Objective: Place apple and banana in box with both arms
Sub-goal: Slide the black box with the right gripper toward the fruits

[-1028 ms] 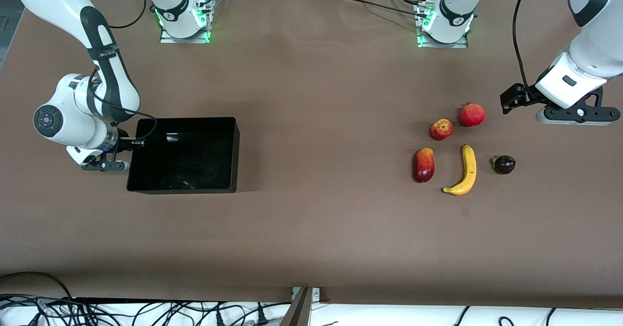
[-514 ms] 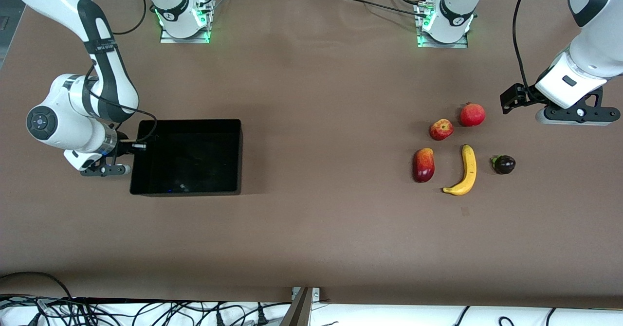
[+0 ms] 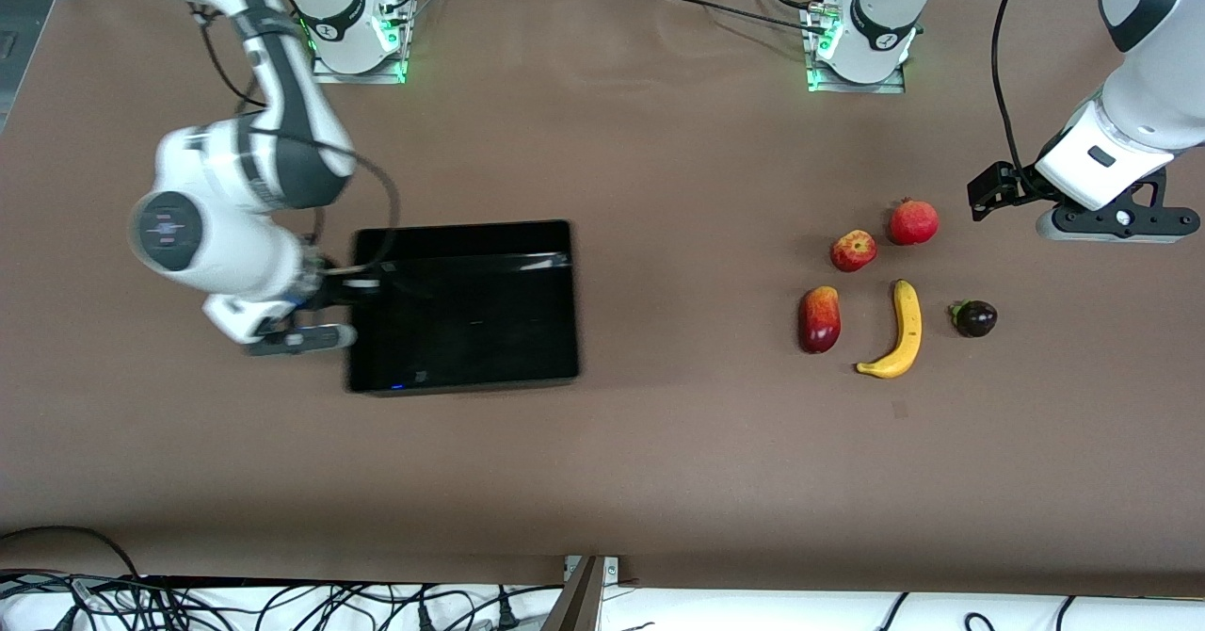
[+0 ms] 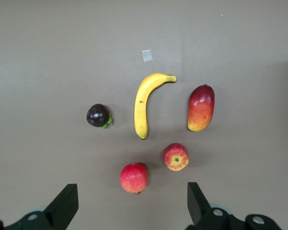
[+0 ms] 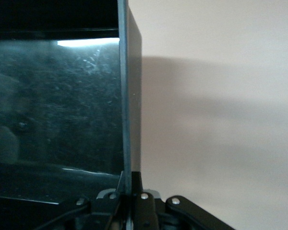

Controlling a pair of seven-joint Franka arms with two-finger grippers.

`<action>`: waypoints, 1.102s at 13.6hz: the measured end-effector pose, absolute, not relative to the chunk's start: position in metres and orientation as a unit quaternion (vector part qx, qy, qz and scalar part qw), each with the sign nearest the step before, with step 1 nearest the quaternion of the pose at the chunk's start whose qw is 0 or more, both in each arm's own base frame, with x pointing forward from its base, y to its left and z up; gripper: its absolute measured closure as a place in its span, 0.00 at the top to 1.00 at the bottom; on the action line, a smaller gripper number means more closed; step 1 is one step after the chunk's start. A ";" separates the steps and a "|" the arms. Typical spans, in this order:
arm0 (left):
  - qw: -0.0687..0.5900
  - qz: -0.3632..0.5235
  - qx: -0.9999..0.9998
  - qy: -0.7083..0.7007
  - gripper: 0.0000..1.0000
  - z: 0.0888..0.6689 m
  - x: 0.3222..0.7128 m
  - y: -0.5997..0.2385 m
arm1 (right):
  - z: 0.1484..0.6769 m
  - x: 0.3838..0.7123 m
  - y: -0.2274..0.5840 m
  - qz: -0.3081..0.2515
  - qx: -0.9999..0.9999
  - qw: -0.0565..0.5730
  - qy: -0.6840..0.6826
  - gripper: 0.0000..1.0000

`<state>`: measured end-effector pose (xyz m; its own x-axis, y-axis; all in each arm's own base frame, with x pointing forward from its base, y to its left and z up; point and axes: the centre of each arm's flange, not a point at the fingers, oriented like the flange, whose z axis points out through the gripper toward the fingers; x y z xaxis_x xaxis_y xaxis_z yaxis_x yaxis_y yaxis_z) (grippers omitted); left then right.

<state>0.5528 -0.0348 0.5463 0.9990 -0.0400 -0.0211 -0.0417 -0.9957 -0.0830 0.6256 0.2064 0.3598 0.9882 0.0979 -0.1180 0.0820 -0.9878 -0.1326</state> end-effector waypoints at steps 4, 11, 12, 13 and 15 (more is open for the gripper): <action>0.042 0.009 -0.999 0.021 1.00 0.547 0.553 -0.035 | 0.327 0.607 0.357 0.066 -0.994 0.084 -0.007 0.04; 0.042 0.009 -0.999 0.021 1.00 0.547 0.554 -0.035 | 0.265 0.556 0.492 0.037 -0.995 0.089 0.028 0.04; 0.042 0.009 -0.999 0.021 1.00 0.547 0.554 -0.035 | 0.264 0.555 0.494 0.036 -0.995 0.088 0.031 0.04; 0.042 0.009 -0.999 0.021 1.00 0.547 0.554 -0.035 | 0.263 0.554 0.495 0.036 -0.995 0.088 0.033 0.04; 0.042 0.011 -0.999 0.021 1.00 0.546 0.554 -0.035 | 0.260 0.550 0.500 0.032 -0.995 0.084 0.034 0.04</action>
